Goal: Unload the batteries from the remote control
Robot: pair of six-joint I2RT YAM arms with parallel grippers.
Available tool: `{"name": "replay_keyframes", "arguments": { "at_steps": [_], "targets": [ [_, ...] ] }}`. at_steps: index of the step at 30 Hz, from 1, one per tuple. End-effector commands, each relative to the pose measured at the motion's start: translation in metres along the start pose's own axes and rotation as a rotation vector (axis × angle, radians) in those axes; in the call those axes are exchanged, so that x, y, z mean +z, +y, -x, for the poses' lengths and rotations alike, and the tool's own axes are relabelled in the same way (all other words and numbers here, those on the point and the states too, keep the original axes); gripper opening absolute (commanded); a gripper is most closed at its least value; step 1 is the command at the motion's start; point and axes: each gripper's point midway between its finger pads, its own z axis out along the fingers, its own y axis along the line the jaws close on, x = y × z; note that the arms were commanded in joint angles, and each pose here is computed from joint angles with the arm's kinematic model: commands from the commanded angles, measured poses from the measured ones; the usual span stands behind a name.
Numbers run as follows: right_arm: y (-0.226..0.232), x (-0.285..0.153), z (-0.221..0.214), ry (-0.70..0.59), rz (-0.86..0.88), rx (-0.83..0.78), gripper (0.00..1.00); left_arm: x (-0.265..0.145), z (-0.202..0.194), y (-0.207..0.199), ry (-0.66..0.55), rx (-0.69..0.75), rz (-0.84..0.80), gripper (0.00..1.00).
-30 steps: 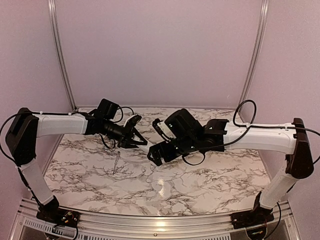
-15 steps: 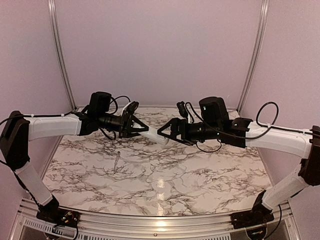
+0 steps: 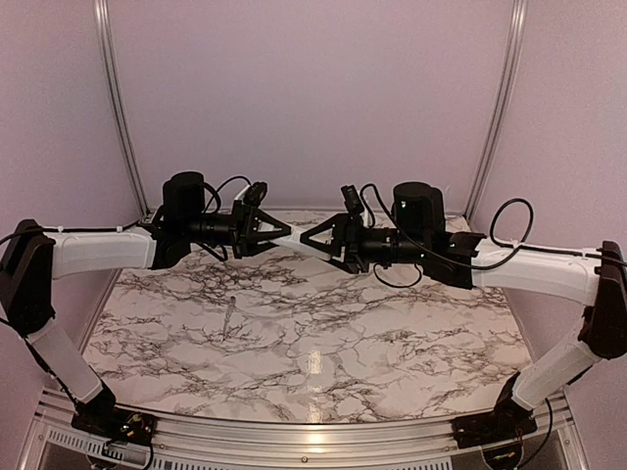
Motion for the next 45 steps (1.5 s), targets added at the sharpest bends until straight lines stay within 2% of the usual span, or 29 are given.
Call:
{"name": "replay_keyframes", "arguments": {
  "at_steps": [1,7,15,19,20,21,23,24,25,26,27,36,40,45],
  "targets": [
    [0.039,-0.002,0.018,-0.049,0.133,-0.043,0.66,-0.005,0.002,-0.021,-0.037,0.046,-0.049,0.00],
    [0.042,-0.004,0.025,-0.091,0.138,-0.057,0.54,-0.007,0.000,-0.021,-0.046,0.046,-0.045,0.00],
    [0.043,-0.002,0.026,-0.090,0.149,-0.062,0.21,-0.009,-0.001,-0.020,-0.055,0.048,-0.027,0.00],
    [0.047,-0.001,0.025,-0.083,0.173,-0.084,0.13,-0.010,-0.003,-0.020,-0.053,0.059,-0.013,0.00],
    [0.048,-0.001,0.024,-0.076,0.178,-0.090,0.09,-0.011,-0.004,-0.020,-0.052,0.063,-0.010,0.03],
    [0.048,0.000,0.022,-0.066,0.179,-0.094,0.05,-0.012,-0.005,-0.021,-0.046,0.068,-0.011,0.11],
    [0.047,0.001,0.018,-0.040,0.182,-0.103,0.00,-0.012,-0.006,-0.025,-0.037,0.082,-0.009,0.35],
    [0.048,0.001,0.014,-0.022,0.190,-0.110,0.00,-0.013,-0.007,-0.027,-0.029,0.093,-0.007,0.47],
    [0.049,0.000,0.011,-0.003,0.199,-0.116,0.00,-0.013,-0.008,-0.029,-0.021,0.113,-0.003,0.55],
    [0.051,0.000,0.007,0.015,0.210,-0.125,0.00,-0.013,-0.010,-0.027,-0.009,0.112,0.012,0.61],
    [0.051,-0.001,0.005,0.035,0.221,-0.130,0.00,-0.014,-0.011,-0.028,0.002,0.120,0.018,0.62],
    [0.056,-0.008,0.005,0.097,0.245,-0.180,0.00,-0.015,-0.022,-0.035,0.074,0.141,0.003,0.44],
    [0.055,-0.009,0.006,0.093,0.237,-0.187,0.00,-0.017,-0.026,-0.042,0.089,0.153,-0.014,0.55],
    [0.056,-0.011,0.007,0.088,0.238,-0.192,0.00,-0.020,-0.030,-0.052,0.100,0.177,-0.034,0.57]
  ]
}}
